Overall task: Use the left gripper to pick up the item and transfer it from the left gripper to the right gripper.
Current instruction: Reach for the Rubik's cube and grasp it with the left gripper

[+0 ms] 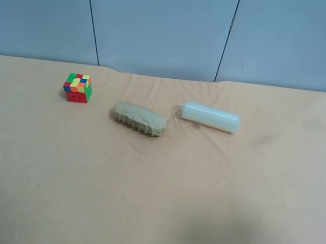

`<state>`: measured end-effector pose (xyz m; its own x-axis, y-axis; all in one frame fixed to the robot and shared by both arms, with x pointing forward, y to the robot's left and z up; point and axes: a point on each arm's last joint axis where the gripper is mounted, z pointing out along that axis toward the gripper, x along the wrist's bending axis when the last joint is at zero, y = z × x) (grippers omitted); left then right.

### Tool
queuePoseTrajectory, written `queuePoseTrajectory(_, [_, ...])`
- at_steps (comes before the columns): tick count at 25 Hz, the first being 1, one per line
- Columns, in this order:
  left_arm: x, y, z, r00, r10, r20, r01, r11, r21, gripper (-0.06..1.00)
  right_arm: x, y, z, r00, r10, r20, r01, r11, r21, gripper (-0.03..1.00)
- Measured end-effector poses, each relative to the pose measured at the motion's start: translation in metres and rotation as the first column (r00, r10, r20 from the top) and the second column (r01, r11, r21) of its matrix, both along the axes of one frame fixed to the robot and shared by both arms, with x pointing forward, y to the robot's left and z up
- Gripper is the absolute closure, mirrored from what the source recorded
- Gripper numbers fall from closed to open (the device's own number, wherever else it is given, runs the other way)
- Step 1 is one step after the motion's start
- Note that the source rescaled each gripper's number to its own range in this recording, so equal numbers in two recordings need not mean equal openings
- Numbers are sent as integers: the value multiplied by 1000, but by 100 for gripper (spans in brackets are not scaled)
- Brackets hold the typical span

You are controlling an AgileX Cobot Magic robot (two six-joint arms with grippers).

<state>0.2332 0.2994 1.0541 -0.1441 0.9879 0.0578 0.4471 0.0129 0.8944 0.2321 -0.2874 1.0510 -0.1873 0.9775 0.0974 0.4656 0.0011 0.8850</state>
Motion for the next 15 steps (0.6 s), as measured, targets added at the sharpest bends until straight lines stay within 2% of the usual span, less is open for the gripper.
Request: queuePoseTrajectory(15, [0, 0, 0, 1000, 0, 0, 0, 1000, 0, -6, 0, 0, 0, 1000, 0, 0, 0, 1000, 0, -2])
